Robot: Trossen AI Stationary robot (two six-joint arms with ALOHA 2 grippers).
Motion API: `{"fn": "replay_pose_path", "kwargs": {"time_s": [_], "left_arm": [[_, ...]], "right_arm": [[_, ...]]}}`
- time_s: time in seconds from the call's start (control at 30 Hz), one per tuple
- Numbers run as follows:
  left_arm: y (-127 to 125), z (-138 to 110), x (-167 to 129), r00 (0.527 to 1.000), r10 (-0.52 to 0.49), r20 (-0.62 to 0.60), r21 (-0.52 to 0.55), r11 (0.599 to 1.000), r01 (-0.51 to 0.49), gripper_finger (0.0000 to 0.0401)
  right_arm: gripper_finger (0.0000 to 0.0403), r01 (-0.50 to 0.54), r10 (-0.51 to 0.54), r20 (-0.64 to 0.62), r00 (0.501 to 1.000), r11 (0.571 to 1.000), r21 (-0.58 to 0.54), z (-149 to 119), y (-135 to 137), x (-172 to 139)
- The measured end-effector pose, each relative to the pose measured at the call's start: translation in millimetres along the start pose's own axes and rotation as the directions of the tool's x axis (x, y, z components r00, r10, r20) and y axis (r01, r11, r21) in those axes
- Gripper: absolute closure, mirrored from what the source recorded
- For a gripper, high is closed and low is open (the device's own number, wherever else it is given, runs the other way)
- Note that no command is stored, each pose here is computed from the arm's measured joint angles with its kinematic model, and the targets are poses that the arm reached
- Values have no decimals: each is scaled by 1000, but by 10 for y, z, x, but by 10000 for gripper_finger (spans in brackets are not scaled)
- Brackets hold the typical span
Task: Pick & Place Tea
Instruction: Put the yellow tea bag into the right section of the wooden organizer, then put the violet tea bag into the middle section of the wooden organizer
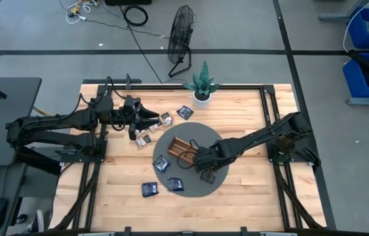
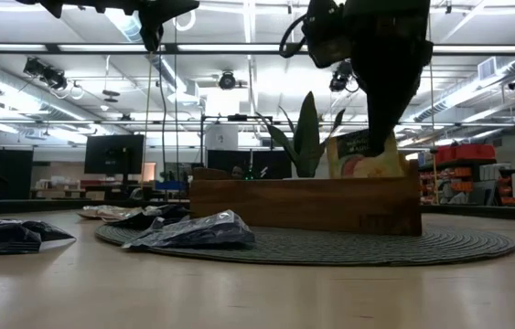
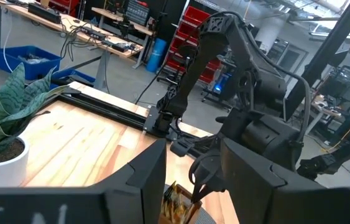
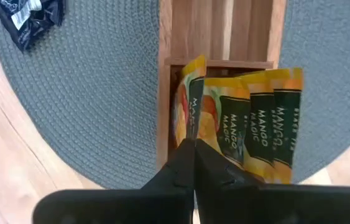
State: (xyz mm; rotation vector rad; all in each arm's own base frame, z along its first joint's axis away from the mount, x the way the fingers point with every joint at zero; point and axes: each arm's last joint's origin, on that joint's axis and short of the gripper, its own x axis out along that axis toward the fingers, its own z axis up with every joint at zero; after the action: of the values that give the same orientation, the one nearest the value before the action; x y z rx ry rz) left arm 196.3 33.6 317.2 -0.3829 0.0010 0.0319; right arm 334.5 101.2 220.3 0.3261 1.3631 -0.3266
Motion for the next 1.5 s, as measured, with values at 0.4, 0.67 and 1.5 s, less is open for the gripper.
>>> {"fn": "replay_pose_path", "kwargs": {"time_s": [0.4, 0.67, 1.5], "left_arm": [[0, 0, 0, 1000, 0, 0, 0, 1000, 0, 243], [0, -1, 0, 1000, 0, -1, -1, 1000, 0, 243], [12, -85, -4, 994, -29, -102, -18, 999, 27, 243]], "right_arm": [[393, 0, 0, -4, 1000, 999, 32, -24, -23, 84], [333, -18, 17, 16, 1000, 999, 35, 24, 10, -4], [234, -320, 322, 380, 867, 945, -70, 475, 376, -339]]}}
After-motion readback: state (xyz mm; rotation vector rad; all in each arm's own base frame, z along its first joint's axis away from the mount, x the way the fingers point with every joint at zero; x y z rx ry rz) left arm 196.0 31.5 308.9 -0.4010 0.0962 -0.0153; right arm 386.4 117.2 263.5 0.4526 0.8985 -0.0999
